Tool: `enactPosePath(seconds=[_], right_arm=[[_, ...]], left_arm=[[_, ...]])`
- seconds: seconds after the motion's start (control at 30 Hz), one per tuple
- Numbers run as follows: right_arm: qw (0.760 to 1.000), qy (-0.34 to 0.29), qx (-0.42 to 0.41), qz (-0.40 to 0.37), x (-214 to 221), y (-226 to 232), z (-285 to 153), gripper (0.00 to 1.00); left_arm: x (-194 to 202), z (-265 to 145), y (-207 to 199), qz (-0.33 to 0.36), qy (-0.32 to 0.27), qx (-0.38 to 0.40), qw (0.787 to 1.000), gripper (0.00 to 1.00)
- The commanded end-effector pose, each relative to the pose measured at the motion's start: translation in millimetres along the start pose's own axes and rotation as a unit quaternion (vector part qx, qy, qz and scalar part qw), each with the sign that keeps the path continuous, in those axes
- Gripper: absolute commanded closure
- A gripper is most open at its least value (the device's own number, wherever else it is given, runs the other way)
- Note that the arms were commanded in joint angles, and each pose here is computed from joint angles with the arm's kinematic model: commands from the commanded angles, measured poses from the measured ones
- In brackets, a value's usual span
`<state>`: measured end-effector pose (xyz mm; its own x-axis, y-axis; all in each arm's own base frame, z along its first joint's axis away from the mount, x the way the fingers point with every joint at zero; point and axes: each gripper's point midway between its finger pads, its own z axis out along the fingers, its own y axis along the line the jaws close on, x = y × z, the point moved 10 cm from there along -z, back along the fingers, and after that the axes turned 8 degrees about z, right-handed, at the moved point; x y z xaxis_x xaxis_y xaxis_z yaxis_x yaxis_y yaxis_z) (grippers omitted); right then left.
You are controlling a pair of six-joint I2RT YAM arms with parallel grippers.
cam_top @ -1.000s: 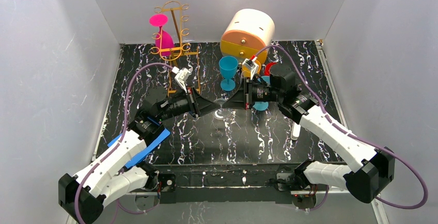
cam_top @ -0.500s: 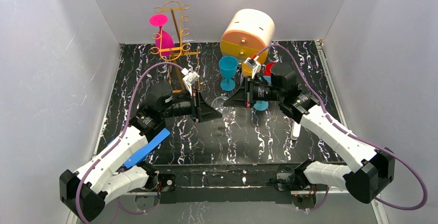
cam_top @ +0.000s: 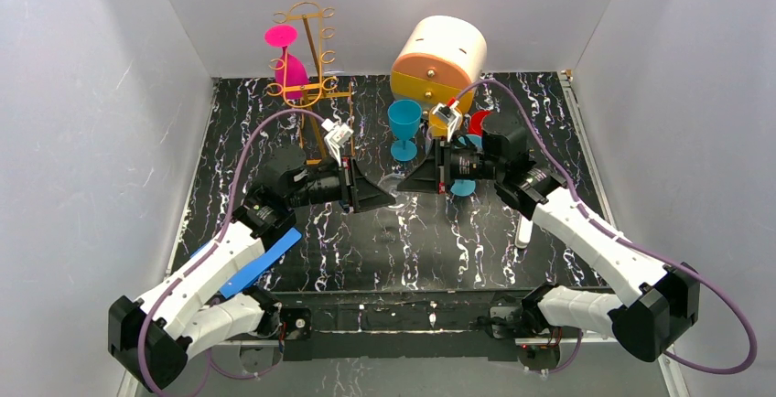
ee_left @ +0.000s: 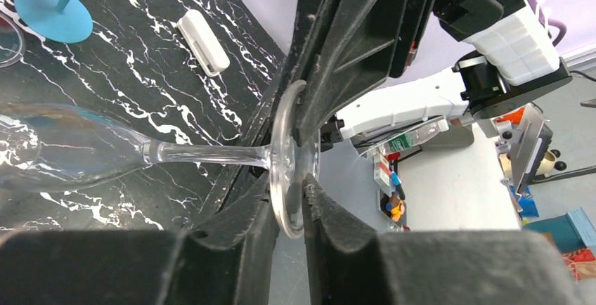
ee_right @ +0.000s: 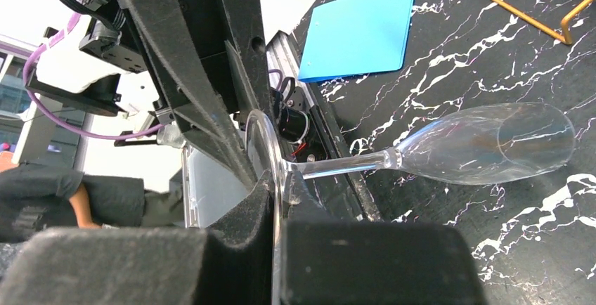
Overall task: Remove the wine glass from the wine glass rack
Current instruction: Place the wine glass at the center of the board.
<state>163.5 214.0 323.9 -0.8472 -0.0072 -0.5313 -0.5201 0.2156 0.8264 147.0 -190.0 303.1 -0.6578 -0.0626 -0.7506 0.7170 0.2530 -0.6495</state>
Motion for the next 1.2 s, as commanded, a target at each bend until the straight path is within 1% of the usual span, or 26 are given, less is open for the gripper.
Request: enactPosePath(seconds=[0.0,0.1,0.13,0.27,0.37,0.5,0.6,0.63,0.73,0.8,0.87,0.9,0.97,1.17], right_arm=[[0.998,-0.004,-0.039,-0.041,-1.6,11.3,-3.5,0.99],[0.999,-0.008,-0.033,-0.036,-0.3,9.7,-3.4,0.99],[0.999,-0.008,-0.032,-0.035,0.3,9.3,-3.8,0.99],[0.998,-0.018,-0.036,-0.040,-1.8,11.6,-4.2,0.99],[0.998,-0.027,-0.030,-0.040,-4.1,14.4,-5.5,0.85],[0.998,-0.048,0.005,-0.036,-7.0,16.2,-9.4,0.52],[0.995,-0.080,0.044,-0.044,-12.7,18.1,-13.9,0.33],[0.993,-0.090,0.058,-0.046,-14.8,19.2,-15.9,0.29],[0.985,-0.124,0.107,-0.047,-24.2,21.2,-22.2,0.23],[0.982,-0.129,0.132,-0.040,-30.5,19.0,-24.9,0.22],[0.984,-0.119,0.133,-0.031,-36.1,17.1,-26.3,0.21],[0.984,-0.114,0.135,-0.019,-38.4,13.1,-26.6,0.21],[0.987,-0.098,0.124,0.003,-40.6,7.4,-26.6,0.20],[0.992,-0.063,0.100,0.049,-46.6,-11.7,-26.9,0.18]], left_arm=[[-2.4,2.2,-3.0,0.012,-0.013,0.022,1.000,0.87],[-0.1,2.7,-2.3,0.010,-0.003,0.030,1.000,0.99],[1.3,2.9,-1.6,0.009,0.002,0.032,0.999,1.00],[3.8,2.1,-0.5,0.017,0.013,0.035,0.999,1.00],[3.8,0.5,-1.2,0.029,0.018,0.036,0.999,1.00],[6.6,-4.0,-4.1,0.050,0.038,0.048,0.997,1.00],[10.9,-7.7,-1.8,0.071,0.058,0.039,0.995,1.00],[11.7,-9.3,-1.8,0.083,0.062,0.039,0.994,1.00],[14.2,-15.9,-3.0,0.120,0.062,0.035,0.990,1.00],[14.6,-20.2,-3.6,0.153,0.055,0.029,0.986,1.00],[15.8,-22.7,-4.9,0.174,0.056,0.040,0.982,1.00],[16.4,-23.8,-7.0,0.187,0.060,0.059,0.979,1.00],[16.9,-27.0,-8.3,0.207,0.064,0.062,0.974,1.00],[18.8,-40.6,-15.2,0.319,0.064,0.096,0.941,1.00]])
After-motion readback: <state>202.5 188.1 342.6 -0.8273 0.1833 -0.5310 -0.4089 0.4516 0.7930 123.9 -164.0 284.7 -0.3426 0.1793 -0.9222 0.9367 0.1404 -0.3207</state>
